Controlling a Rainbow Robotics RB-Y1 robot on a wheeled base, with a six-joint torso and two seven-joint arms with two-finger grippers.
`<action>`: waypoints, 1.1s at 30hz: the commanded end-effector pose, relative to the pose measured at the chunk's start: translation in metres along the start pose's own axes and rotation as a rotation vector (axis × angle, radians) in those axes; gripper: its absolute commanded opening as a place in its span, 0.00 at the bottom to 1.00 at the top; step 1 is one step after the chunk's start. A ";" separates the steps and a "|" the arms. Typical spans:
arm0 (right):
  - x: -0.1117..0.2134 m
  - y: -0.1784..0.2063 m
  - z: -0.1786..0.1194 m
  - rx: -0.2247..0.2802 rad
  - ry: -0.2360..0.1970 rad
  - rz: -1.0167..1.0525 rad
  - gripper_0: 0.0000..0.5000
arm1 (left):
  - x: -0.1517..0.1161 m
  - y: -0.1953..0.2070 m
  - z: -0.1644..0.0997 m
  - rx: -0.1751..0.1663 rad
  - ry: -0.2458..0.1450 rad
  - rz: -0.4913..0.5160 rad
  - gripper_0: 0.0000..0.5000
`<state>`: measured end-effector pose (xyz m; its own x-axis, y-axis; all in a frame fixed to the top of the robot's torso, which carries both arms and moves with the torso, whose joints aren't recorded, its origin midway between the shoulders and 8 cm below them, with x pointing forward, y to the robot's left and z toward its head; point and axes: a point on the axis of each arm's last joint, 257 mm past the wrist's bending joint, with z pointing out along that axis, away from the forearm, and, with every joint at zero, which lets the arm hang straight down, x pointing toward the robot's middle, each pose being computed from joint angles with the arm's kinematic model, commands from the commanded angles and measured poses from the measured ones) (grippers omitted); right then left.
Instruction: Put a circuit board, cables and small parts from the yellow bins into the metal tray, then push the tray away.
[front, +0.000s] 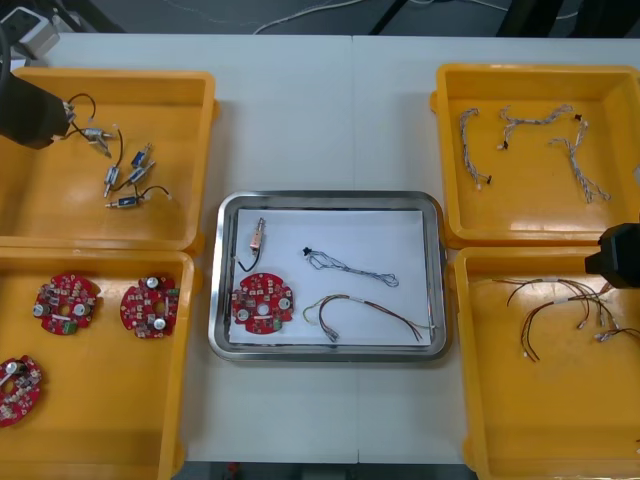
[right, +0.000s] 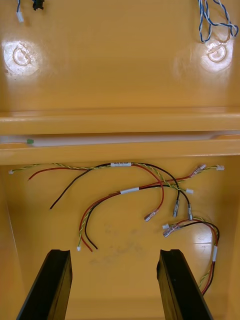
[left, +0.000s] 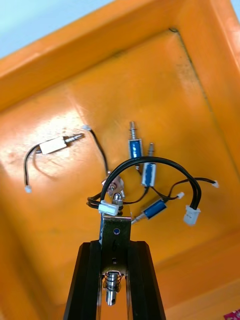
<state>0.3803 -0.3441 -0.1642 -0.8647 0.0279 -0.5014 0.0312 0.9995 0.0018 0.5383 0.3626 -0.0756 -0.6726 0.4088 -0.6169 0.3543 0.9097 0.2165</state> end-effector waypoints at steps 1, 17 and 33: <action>-0.006 -0.014 -0.014 0.039 -0.033 0.017 1.00 | -0.029 0.026 -0.036 -0.098 -0.060 -0.088 0.00; -0.006 -0.014 -0.014 0.039 -0.033 0.017 1.00 | -0.012 0.018 0.001 -0.107 -0.042 -0.072 0.00; -0.006 -0.014 -0.014 0.039 -0.033 0.017 1.00 | 0.035 0.006 0.086 -0.111 -0.055 -0.053 0.00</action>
<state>0.3801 -0.3443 -0.1643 -0.8649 0.0279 -0.5012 0.0314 0.9995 0.0015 0.5716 0.3646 -0.1400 -0.6035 0.4580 -0.6527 0.3263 0.8888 0.3220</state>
